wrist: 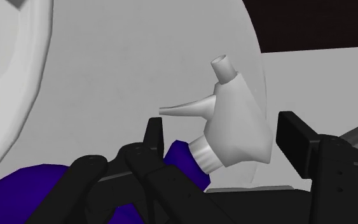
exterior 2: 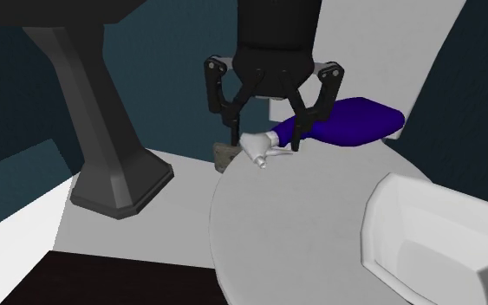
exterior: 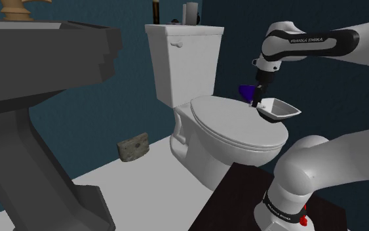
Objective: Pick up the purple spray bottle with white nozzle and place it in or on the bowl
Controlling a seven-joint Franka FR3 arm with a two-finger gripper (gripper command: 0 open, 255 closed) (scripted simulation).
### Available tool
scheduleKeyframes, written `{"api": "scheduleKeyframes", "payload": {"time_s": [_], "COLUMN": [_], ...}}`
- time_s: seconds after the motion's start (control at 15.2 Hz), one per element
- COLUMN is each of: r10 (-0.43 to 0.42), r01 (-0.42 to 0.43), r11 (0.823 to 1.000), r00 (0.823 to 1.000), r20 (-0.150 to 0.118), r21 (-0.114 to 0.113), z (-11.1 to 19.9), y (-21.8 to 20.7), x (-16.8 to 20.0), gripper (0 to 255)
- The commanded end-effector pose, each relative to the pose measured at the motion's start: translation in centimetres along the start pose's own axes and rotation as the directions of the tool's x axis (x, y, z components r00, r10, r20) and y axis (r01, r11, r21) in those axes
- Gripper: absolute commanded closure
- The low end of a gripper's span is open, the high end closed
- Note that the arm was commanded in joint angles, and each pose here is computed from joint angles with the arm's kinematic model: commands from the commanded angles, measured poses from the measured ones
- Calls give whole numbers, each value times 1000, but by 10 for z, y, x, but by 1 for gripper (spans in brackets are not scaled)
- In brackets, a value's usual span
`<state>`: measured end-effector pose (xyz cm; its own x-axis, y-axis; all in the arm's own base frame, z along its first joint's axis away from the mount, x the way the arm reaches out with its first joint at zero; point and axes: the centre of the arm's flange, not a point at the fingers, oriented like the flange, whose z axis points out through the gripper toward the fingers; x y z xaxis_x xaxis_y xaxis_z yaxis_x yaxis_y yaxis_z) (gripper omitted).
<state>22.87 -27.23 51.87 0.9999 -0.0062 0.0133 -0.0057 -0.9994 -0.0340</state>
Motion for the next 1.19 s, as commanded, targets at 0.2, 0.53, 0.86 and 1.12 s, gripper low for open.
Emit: {"api": "scheduleKeyframes", "payload": {"time_s": [0.2, 0.53, 0.86, 1.12], "r10": [-2, -2, -2, -2], "r01": [2, 2, 2, 2], "r11": [1000, 1000, 1000, 1000], "r00": [1000, 1000, 1000, 1000], "r20": [0, 0, 0, 0], "r21": [0, 0, 0, 0], "z": [-4, -7, -10, 5], "y": [53, 107, 162, 173], "x": [-38, -75, -112, -120], "gripper": [255, 255, 255, 255]}}
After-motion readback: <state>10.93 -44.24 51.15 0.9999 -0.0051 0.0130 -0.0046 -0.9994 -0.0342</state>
